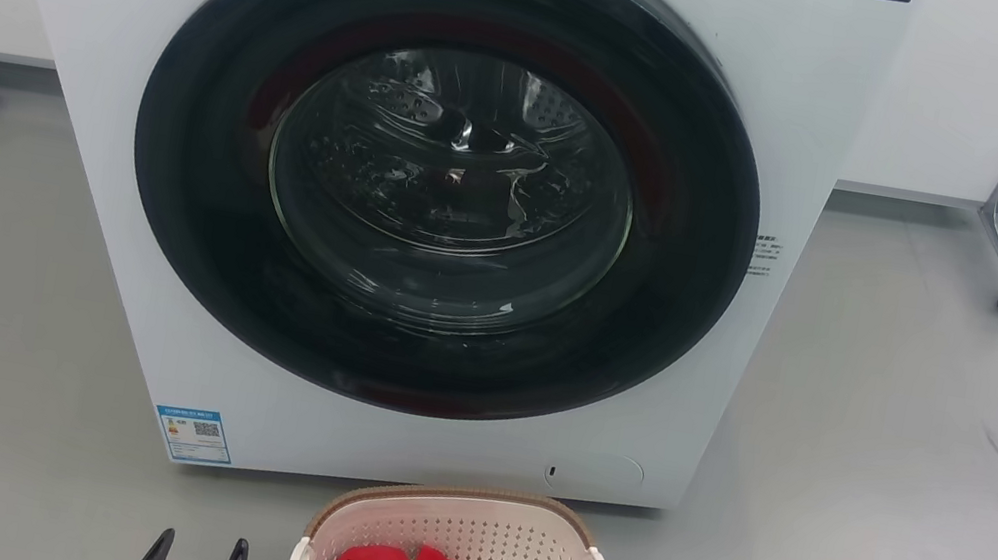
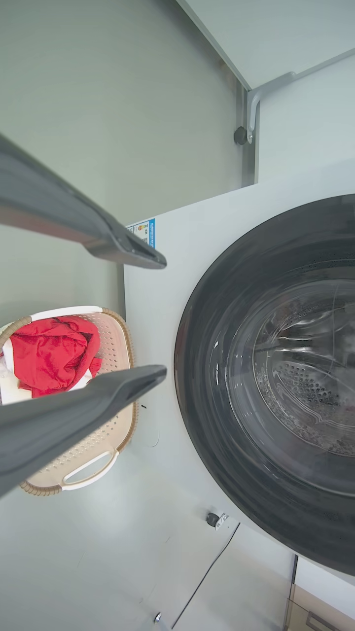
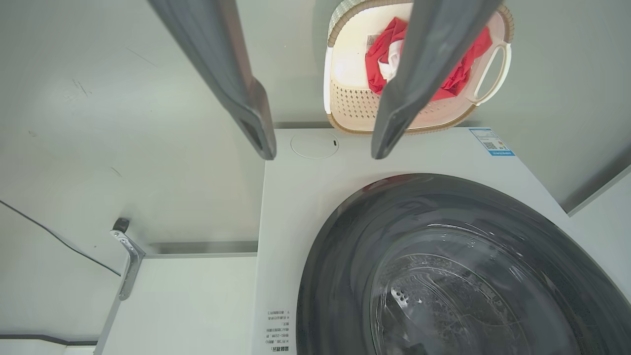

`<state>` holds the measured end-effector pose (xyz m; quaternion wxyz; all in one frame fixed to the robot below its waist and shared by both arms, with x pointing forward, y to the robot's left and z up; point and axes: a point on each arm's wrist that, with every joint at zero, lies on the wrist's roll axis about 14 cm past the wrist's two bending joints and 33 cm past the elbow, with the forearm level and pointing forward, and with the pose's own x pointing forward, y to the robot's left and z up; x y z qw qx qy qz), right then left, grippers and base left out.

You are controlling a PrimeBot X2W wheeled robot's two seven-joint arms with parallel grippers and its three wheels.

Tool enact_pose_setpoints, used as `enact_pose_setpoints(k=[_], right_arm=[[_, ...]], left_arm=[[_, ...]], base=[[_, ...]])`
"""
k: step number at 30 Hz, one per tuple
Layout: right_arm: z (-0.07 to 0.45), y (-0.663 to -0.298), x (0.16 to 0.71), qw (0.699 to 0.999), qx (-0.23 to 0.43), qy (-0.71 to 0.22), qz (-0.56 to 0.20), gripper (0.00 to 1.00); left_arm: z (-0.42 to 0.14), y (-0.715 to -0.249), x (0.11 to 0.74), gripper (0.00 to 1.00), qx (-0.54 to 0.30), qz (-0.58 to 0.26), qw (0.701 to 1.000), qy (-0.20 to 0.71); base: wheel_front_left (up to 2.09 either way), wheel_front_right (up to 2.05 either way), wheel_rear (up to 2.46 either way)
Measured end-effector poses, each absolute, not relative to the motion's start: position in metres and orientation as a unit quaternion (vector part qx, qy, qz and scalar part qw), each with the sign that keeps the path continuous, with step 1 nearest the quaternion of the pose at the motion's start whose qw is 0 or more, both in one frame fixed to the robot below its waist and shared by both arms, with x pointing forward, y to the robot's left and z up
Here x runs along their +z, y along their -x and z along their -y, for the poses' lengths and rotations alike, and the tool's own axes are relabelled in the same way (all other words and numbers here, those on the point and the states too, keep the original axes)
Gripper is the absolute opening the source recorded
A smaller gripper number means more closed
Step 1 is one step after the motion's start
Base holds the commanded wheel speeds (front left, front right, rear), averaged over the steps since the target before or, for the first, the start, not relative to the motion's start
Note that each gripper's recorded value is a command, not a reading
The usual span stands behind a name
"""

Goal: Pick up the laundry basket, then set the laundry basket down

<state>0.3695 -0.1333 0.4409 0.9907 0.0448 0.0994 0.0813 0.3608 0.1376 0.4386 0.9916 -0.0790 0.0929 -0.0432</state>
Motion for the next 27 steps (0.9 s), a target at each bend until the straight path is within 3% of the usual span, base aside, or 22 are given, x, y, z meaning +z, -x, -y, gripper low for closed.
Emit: enact_pose_setpoints(k=[27], right_arm=[[0.145, -0.337, 0.470, 0.997, 0.067, -0.034, -0.034, 1.00]], left_arm=[[-0.155, -0.333, 0.468, 1.00, -0.007, -0.030, 0.997, 0.064]], base=[[0.00, 0.00, 0.00]])
